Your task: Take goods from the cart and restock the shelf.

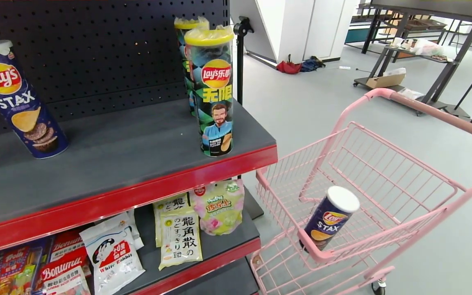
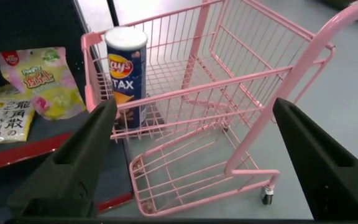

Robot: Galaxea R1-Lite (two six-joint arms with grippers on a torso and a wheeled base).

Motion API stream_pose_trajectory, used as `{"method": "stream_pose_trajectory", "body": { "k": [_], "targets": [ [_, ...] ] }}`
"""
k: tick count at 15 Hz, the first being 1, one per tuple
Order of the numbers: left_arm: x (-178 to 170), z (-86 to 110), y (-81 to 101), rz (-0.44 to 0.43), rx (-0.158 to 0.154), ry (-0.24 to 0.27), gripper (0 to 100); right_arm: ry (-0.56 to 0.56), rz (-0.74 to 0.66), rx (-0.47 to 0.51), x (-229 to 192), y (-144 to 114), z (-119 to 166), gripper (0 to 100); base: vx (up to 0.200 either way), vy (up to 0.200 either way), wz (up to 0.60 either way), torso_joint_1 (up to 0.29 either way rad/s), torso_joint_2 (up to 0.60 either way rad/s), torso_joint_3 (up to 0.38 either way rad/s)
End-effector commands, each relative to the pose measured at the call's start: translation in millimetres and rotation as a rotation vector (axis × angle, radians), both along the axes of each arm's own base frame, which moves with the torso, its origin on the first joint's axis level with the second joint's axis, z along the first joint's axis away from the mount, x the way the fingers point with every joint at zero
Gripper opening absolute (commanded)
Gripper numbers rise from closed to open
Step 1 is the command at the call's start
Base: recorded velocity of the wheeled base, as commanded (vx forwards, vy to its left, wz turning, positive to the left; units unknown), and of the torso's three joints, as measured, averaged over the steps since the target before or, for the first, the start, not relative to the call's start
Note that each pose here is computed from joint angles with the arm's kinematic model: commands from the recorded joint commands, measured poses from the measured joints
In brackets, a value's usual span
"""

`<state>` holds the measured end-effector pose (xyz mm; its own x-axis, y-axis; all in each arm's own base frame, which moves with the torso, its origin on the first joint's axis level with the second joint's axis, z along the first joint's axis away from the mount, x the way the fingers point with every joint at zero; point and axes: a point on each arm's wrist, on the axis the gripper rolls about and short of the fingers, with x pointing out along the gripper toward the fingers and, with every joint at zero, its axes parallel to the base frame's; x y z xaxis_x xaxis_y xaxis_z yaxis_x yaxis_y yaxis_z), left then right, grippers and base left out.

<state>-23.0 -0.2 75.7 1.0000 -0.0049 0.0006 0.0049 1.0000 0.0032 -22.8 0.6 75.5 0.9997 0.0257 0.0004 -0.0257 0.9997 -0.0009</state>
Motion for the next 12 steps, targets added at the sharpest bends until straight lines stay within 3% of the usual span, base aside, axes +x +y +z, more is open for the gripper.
{"method": "stream_pose_trajectory", "body": {
  "k": [1,5,12],
  "targets": [
    [0.1,0.0,0.0,0.000,0.000,0.001,100,0.000,0.000,-0.001,0.0,0.0,0.0,100,0.000,0.000,0.00,-0.183,0.55,0.364],
    [0.1,0.0,0.0,0.000,0.001,0.001,100,0.000,0.000,0.002,0.0,0.0,0.0,100,0.000,0.000,0.00,-0.113,0.37,0.259],
    [0.1,0.0,0.0,0.000,0.001,0.001,100,0.000,0.002,0.002,0.0,0.0,0.0,100,0.000,0.000,0.00,-0.006,0.02,0.015]
  ]
}}
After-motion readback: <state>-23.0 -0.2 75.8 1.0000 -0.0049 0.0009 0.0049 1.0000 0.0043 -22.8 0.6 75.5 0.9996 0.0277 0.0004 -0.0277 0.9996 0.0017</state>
